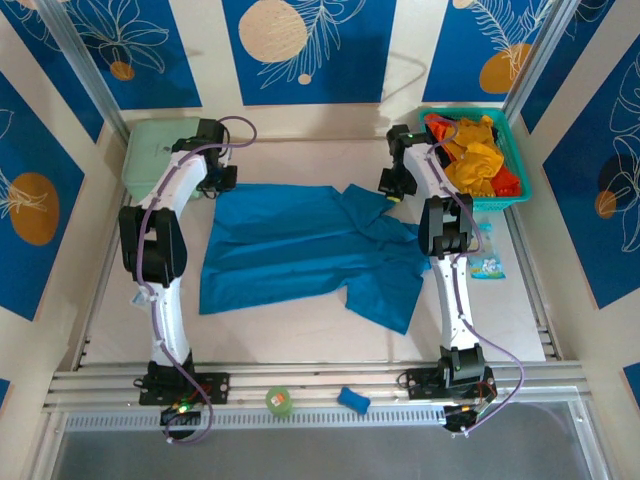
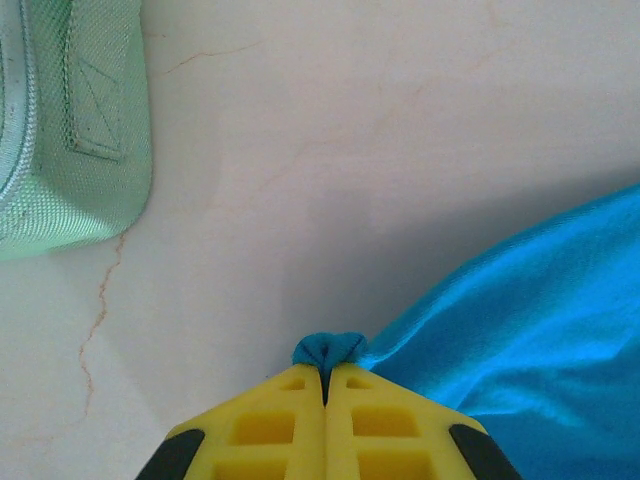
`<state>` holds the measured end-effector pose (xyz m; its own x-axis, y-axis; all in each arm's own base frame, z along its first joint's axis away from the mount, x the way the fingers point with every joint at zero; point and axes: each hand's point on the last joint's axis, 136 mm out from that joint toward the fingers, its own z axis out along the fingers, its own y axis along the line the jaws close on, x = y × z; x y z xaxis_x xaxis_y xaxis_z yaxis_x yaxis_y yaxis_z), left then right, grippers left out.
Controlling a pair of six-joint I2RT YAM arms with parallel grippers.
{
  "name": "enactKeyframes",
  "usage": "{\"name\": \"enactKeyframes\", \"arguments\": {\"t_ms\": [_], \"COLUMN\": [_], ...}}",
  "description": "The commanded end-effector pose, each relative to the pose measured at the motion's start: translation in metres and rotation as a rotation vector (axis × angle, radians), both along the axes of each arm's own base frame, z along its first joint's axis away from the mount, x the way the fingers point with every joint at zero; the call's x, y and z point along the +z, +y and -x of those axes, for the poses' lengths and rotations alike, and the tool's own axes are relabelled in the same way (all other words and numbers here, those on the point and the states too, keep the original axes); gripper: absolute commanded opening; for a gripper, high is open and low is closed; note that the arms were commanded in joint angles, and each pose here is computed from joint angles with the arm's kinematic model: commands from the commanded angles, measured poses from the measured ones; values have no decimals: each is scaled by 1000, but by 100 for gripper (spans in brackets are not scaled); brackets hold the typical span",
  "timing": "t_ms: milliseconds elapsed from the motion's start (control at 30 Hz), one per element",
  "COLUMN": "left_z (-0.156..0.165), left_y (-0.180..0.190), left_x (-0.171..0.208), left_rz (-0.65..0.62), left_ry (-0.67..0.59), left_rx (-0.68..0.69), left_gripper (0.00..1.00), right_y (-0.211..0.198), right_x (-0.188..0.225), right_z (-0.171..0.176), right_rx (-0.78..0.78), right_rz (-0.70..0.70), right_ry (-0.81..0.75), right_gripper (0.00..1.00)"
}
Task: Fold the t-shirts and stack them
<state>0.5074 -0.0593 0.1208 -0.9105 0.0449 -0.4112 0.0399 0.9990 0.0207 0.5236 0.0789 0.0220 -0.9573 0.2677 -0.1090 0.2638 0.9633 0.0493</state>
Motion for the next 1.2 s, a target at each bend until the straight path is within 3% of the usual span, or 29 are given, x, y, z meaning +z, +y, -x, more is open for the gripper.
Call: {"name": "enactKeyframes", "arguments": {"t_ms": [0,167,300,400,600,800,1167], "left_z": [0,-1,5,20,81,157,311], "left_y": [-3,-10,-21,-22,-11,-14,8], "left_x": [7,38,103,164,273,342,434], "left_rz": [-3,26,46,66,114,209,252], "left_ry": [-16,-71,-187,-281,-462,-608,-964], "left_rx": [-9,-12,-28,-21,-4,-89,-158], "left_gripper": [0,0,0,0,0,0,0], "right_y": [16,16,14,13,13,11,-16], "right_x": [-21,47,140,218,359,467,572], "right_z": [14,-1,1,20,99,205,375], "right_rx": [25,58,109,161,283,393,462], "right_rz": [-36,-32,-11,13,77,104,-115], "right_ry": [74,-76,-264,-420,-740,-1046,-1423], "right_gripper": [0,0,0,0,0,0,0]}}
